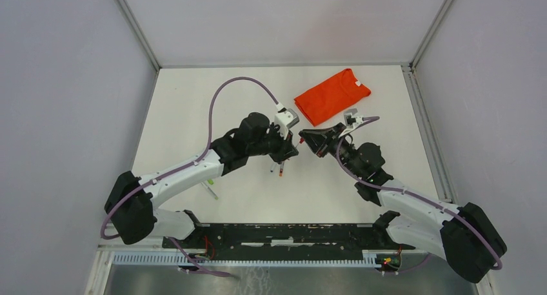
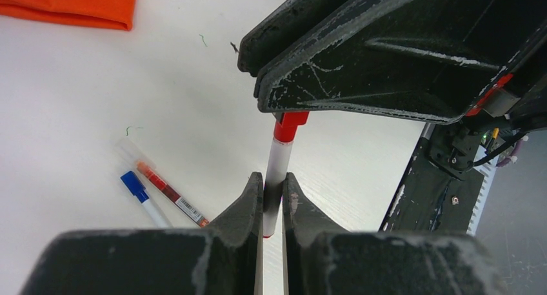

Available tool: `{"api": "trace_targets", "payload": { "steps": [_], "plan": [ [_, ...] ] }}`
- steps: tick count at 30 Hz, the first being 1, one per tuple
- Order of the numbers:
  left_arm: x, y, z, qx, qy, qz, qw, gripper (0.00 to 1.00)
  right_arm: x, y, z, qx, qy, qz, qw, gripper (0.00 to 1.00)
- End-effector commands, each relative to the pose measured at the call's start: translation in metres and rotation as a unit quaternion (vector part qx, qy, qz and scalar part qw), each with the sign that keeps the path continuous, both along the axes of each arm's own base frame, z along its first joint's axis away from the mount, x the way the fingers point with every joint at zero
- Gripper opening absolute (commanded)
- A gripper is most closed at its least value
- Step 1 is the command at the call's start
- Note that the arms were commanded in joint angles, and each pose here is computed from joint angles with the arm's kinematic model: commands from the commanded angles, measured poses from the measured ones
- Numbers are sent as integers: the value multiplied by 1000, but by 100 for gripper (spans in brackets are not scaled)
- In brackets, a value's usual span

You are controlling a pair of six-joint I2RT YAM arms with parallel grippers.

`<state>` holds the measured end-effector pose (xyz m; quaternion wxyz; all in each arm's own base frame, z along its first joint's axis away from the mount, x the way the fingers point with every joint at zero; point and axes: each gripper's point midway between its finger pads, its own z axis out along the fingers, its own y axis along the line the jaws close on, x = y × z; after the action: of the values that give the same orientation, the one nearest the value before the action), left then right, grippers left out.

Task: Insert the pens into the pen caps
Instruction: Insert the pen cap onto the pen.

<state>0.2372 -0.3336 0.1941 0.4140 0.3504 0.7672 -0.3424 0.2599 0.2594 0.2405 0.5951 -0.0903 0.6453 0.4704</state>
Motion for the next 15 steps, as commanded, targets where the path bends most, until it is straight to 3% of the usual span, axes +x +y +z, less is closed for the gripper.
{"api": "trace_targets", "payload": {
  "steps": [1,15],
  "plan": [
    [53,-12,184,-216,-196,73,954,2,-67,19,-107,-100,153,126,975,0],
    [62,-1,228,-275,-234,114,925,2,-115,34,-158,-138,188,172,957,0]
  ]
}}
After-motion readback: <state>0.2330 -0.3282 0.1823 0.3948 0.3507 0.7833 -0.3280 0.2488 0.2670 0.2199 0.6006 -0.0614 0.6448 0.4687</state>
